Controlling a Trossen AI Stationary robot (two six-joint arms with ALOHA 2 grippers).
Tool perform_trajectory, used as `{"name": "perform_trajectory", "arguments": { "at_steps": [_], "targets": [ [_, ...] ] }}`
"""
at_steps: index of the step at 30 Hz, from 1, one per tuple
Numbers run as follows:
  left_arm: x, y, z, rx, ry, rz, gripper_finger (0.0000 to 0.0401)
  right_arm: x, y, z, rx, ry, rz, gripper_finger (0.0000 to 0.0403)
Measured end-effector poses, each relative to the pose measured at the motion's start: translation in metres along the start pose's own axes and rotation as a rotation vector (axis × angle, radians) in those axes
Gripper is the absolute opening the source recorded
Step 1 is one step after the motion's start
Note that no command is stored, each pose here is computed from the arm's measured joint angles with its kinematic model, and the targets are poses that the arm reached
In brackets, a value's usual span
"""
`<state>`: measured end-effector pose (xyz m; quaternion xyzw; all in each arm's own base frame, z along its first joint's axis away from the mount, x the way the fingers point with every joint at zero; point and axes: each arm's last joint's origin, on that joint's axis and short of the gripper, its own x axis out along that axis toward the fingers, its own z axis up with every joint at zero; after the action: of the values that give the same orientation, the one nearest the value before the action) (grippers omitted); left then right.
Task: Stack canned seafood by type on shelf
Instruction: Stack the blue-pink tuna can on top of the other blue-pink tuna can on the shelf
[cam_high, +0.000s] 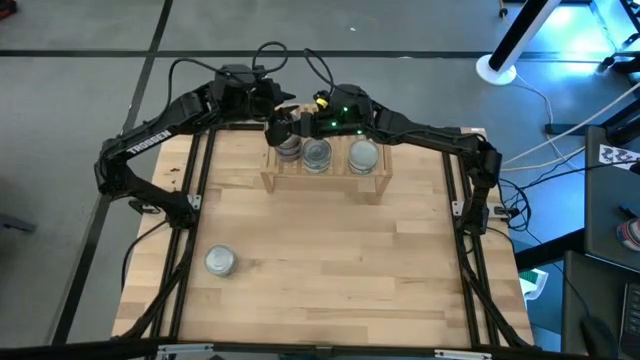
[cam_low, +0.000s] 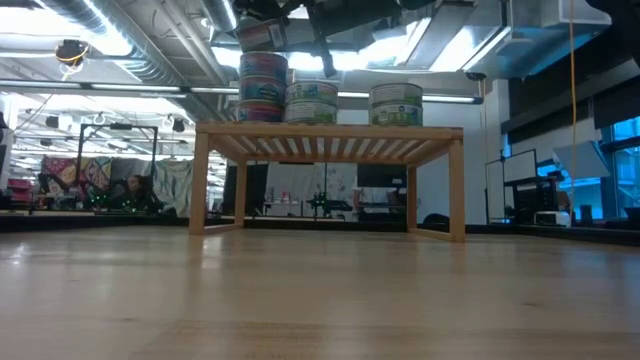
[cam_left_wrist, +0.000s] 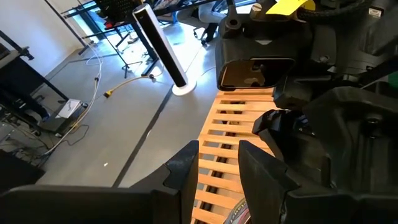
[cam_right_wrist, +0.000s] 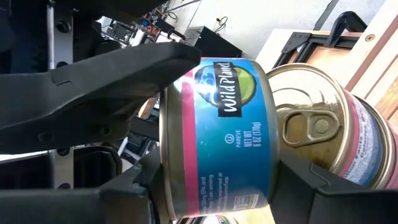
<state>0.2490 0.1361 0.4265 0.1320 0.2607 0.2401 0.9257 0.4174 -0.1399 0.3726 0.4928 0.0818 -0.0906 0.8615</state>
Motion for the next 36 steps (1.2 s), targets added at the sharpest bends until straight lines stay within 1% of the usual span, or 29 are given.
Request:
{"name": "perform_trajectory", "arguments": {
  "at_steps": [36],
  "targets": [
    [-0.0026,0.0005,-0.0009,0.001,0.003,0.005,0.0109,0.0000,-0.0004,0.0004,-0.005,-0.014,-0.011,0.0196]
  ]
}}
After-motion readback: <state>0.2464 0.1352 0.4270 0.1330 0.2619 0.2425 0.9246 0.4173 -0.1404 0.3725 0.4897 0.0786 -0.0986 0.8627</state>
